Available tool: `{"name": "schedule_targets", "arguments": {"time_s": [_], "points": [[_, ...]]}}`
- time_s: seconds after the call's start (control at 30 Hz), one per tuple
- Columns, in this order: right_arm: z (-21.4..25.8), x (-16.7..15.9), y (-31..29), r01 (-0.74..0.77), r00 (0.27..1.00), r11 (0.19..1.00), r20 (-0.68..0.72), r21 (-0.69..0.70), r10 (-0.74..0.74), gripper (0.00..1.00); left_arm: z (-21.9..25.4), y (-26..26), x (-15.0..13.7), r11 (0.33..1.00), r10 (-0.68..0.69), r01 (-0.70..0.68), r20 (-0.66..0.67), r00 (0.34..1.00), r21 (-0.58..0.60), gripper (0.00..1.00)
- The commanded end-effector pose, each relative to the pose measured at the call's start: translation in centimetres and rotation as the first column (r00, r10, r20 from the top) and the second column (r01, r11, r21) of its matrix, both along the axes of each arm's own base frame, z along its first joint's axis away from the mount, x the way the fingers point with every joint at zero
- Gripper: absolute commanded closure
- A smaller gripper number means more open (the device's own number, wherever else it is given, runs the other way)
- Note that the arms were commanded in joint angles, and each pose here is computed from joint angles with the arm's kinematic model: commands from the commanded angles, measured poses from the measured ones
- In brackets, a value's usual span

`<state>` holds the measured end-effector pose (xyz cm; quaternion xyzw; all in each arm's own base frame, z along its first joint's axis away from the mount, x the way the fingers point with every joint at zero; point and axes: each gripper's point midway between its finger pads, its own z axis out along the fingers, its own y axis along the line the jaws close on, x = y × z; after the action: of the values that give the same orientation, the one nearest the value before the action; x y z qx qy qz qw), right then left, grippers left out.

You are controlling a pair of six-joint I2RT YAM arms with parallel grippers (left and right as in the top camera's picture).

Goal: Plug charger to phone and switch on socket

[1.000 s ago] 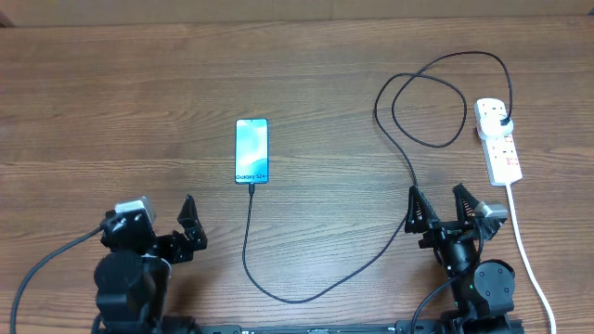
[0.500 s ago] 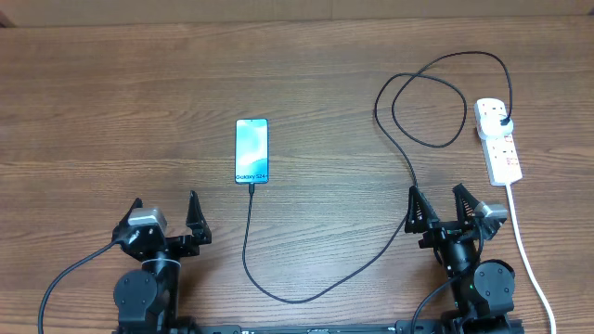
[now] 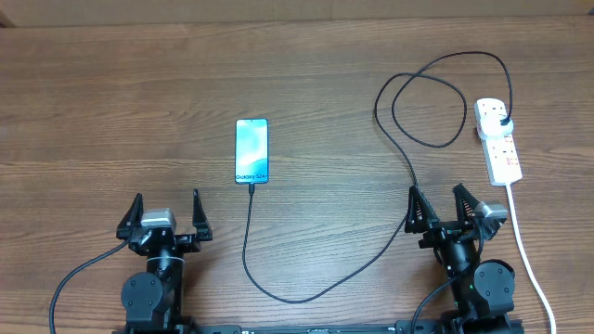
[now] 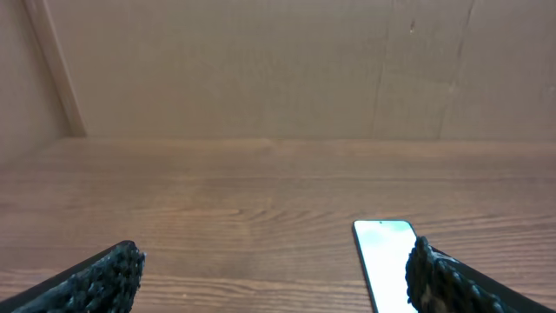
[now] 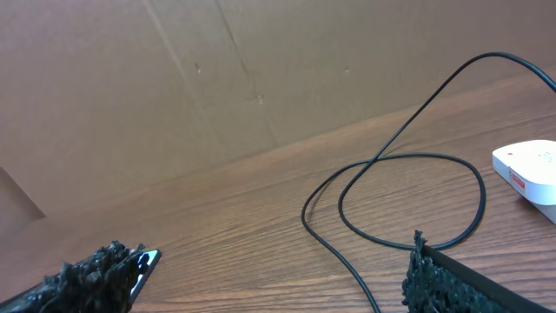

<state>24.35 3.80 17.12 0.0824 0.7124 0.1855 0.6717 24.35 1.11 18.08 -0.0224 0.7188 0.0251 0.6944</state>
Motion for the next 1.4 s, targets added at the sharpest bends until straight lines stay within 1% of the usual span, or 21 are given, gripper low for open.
{"name": "schedule_targets", "arguments": {"time_s": [0.0,0.23,0.5,0.7,0.73,0.83,0.87,1.13,1.27,1.37], "points": [[-0.2,0.0,-0.1,0.000,1.000,1.000,0.005,0.003,0.000,0.00,0.3,0.4,0.0,0.998,0.016,-0.018,0.027,1.000,0.055,0.01],[-0.2,0.0,-0.1,0.000,1.000,1.000,0.005,0.003,0.000,0.00,-0.6,0.3,0.3,0.998,0.016,-0.017,0.029,0.999,0.063,0.00],[-0.2,0.0,-0.1,0.000,1.000,1.000,0.005,0.003,0.000,0.00,-0.7,0.3,0.3,0.995,0.014,-0.017,0.025,1.000,0.102,0.00],[-0.2,0.0,-0.1,0.000,1.000,1.000,0.005,0.003,0.000,0.00,-1.9,0.2,0.2,0.994,0.004,-0.001,-0.026,1.000,0.111,0.00],[-0.2,0.0,-0.1,0.000,1.000,1.000,0.005,0.003,0.000,0.00,-2.4,0.0,0.2,0.992,-0.009,0.014,-0.046,0.999,0.124,0.00],[-0.2,0.0,-0.1,0.000,1.000,1.000,0.005,0.003,0.000,0.00,-2.5,-1.0,0.3,0.977,-0.069,0.079,-0.056,0.996,0.196,0.01],[-0.2,0.0,-0.1,0.000,1.000,1.000,0.005,0.003,0.000,0.00,-2.5,-1.1,0.3,0.976,-0.074,0.084,-0.057,0.996,0.203,0.00],[-0.2,0.0,-0.1,0.000,1.000,1.000,0.005,0.003,0.000,0.00,-2.5,-1.1,0.3,0.975,-0.073,0.084,-0.057,0.996,0.206,0.00],[-0.2,0.0,-0.1,0.000,1.000,1.000,0.005,0.003,0.000,0.00,-2.5,-1.1,0.3,0.967,-0.074,0.087,-0.060,0.995,0.240,0.00],[-0.2,0.0,-0.1,0.000,1.000,1.000,0.005,0.003,0.000,0.00,-2.5,-1.1,0.3,0.967,-0.074,0.087,-0.060,0.995,0.239,0.00]]}}
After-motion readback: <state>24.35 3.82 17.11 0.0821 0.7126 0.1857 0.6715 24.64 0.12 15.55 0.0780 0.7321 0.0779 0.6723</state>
